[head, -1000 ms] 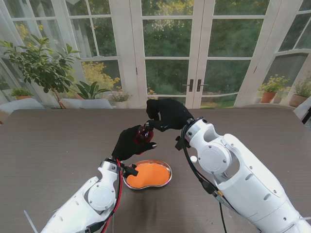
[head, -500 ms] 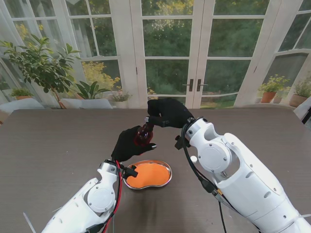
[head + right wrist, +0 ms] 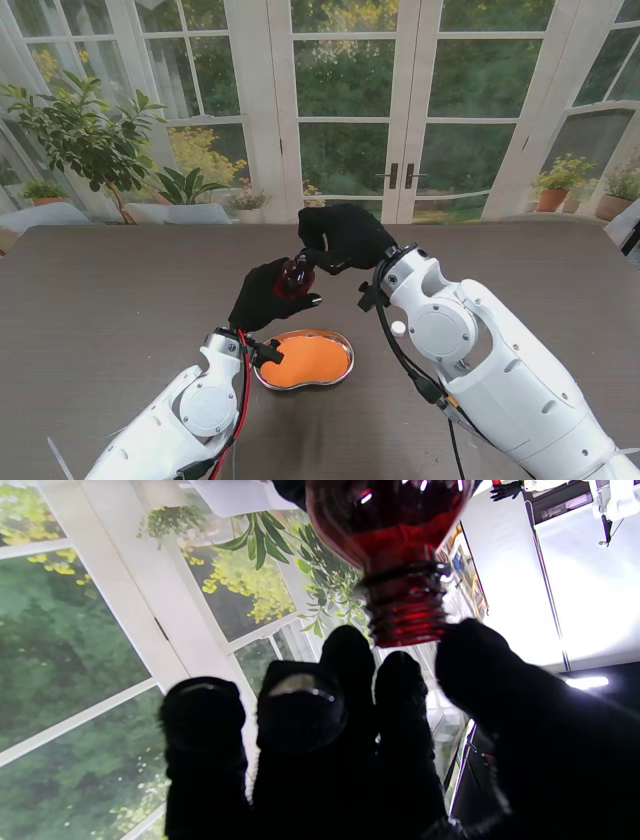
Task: Collect the cotton balls from the tray into a sample bottle
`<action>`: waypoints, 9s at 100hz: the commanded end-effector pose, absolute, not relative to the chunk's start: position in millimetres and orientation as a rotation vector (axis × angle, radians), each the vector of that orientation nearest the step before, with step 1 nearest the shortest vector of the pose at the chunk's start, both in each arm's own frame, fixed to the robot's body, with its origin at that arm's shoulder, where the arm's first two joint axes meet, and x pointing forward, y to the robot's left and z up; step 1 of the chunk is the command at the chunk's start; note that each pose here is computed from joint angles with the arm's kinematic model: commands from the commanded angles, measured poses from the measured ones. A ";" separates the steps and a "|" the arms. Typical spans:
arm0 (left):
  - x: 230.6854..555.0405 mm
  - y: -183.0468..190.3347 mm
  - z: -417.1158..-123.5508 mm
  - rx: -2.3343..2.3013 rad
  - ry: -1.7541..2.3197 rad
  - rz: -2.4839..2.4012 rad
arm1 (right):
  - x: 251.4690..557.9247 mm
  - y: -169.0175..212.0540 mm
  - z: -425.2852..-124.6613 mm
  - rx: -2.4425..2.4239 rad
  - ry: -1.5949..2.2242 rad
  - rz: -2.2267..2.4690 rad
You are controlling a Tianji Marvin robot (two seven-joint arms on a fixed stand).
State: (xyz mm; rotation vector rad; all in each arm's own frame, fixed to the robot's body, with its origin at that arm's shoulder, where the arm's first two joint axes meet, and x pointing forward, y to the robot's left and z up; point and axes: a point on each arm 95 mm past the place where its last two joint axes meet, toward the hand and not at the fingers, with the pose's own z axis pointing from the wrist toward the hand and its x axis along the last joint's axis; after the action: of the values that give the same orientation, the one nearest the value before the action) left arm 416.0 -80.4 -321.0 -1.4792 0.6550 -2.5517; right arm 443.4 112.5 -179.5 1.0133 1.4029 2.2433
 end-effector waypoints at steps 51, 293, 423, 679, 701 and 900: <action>417.4 -84.9 -316.2 -1.477 0.673 -2.572 | 439.4 113.0 -172.5 0.982 1.367 2.290; 413.7 -79.7 -310.3 -1.440 0.662 -2.580 | 449.0 63.4 -190.7 1.053 1.269 2.017; 401.8 -65.5 -318.1 -1.487 0.720 -2.541 | 475.9 12.0 -323.3 0.988 1.557 1.560; 399.0 -64.9 -320.5 -1.515 0.733 -2.536 | 487.9 -7.4 -403.8 0.913 1.665 1.337; 399.2 -64.9 -320.8 -1.517 0.735 -2.537 | 487.9 -7.4 -406.3 0.914 1.665 1.347; 405.1 -64.2 -330.7 -1.578 0.780 -2.499 | 473.9 14.0 -313.0 1.083 1.486 1.603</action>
State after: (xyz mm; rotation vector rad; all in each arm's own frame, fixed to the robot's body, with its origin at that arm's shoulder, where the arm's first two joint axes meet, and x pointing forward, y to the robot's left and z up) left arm 404.7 -63.0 -328.0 -1.5614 0.7503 -2.5079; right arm 474.5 2.2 -327.1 1.1144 1.5010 1.5702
